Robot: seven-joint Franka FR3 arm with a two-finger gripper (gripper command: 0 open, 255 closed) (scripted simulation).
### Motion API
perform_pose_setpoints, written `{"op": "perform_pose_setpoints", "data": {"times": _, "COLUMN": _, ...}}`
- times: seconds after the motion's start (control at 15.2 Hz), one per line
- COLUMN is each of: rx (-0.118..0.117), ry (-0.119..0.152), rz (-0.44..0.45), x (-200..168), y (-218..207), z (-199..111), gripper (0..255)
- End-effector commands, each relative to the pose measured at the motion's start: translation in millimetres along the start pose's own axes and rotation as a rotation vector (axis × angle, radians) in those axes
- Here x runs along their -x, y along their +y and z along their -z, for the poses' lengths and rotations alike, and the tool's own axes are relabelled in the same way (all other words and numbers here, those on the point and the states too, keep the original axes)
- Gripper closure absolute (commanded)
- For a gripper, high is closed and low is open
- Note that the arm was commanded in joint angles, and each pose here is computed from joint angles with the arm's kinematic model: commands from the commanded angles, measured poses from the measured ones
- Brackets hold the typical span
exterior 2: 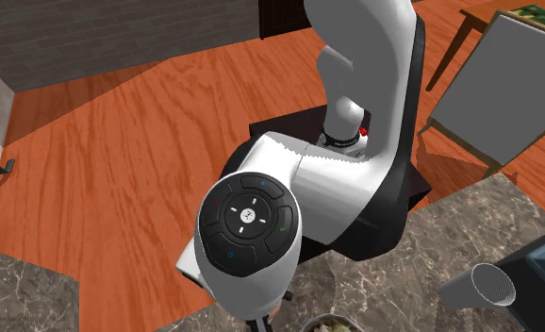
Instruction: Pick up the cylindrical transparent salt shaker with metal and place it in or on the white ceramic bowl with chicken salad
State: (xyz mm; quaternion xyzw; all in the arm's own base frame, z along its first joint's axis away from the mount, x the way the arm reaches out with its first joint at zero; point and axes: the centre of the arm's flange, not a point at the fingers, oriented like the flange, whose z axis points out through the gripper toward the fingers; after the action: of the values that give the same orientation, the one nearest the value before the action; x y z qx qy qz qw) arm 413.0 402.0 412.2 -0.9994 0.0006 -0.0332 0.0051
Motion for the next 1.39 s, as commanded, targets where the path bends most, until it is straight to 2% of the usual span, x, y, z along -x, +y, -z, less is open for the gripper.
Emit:
{"op": "perform_pose_setpoints", "data": {"times": 0.0, "rx": 0.000, "ry": 0.000, "rz": 0.000, "x": -1.1, "y": 0.2, "z": 11.7, "gripper": 255}}
{"op": "perform_pose_setpoints", "data": {"times": 0.92, "rx": 0.000, "ry": 0.000, "rz": 0.000, "x": -5.9, "y": -0.5, "z": 82.8, "gripper": 255}}
{"op": "perform_pose_setpoints", "data": {"times": 1.32, "rx": 0.000, "ry": 0.000, "rz": 0.000, "x": 35.9, "y": -60.3, "z": 113.7, "gripper": 255}}
